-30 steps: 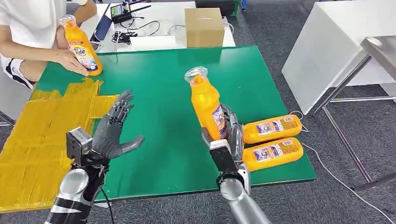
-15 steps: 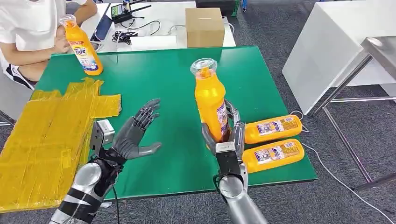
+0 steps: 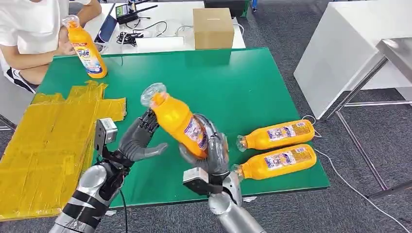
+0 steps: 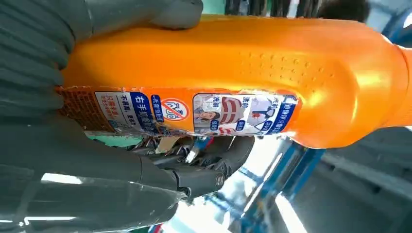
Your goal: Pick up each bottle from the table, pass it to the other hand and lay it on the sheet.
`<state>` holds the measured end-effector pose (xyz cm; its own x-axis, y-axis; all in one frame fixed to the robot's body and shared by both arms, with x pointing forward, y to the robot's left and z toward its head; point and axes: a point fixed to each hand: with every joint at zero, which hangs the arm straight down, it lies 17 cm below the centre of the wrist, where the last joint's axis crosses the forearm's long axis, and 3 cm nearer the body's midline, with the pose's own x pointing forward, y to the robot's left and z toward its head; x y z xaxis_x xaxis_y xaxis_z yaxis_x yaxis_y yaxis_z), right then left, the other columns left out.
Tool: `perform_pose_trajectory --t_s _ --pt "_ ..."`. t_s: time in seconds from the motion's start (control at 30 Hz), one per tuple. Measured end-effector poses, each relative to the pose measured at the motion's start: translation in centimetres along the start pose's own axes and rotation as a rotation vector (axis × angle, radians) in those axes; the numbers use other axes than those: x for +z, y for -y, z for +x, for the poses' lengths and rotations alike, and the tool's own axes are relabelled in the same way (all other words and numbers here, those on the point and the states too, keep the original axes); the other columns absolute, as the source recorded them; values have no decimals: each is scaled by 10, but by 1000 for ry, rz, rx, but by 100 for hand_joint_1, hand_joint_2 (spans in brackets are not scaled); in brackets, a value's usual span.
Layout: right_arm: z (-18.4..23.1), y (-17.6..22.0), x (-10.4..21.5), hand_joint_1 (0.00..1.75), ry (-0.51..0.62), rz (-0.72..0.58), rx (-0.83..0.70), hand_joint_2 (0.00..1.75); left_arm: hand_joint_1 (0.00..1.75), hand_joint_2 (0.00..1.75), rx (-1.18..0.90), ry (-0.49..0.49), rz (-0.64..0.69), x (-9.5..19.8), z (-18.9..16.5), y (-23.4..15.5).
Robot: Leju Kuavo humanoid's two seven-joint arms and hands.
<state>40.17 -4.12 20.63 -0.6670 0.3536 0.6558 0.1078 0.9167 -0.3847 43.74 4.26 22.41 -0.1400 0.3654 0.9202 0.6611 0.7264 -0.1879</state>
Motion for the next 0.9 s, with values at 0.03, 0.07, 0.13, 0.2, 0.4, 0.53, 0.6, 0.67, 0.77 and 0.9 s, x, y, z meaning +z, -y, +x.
perform_pose_trajectory --t_s 0.03,0.07,0.13,0.2,0.4,0.53,0.6,0.67,0.77,0.9 --pt "2 -6 2 175 5 16 0 175 0 175 5 0 2 0 0 0" --pt "3 -11 4 175 9 29 0 175 0 175 8 -1 2 0 0 -1" --pt "3 -20 7 175 15 57 3 175 0 175 11 -1 1 -1 -1 -1" --pt "3 -23 9 175 11 66 1 175 0 175 12 -4 0 0 -1 -2" --pt "5 -37 14 175 22 109 7 175 0 175 23 -5 3 1 -2 -4" --pt "7 -45 17 175 23 128 2 175 0 175 24 -5 2 0 -2 -4" --pt "8 -49 19 175 28 142 3 175 0 175 32 -5 3 0 -2 -5" --pt "8 -51 20 175 32 150 6 175 0 175 46 -7 5 1 -3 -6" --pt "9 -54 19 175 36 158 8 175 0 175 78 -6 10 2 -4 -8" --pt "9 -58 19 175 37 169 7 175 0 175 110 -6 10 3 -5 -9"
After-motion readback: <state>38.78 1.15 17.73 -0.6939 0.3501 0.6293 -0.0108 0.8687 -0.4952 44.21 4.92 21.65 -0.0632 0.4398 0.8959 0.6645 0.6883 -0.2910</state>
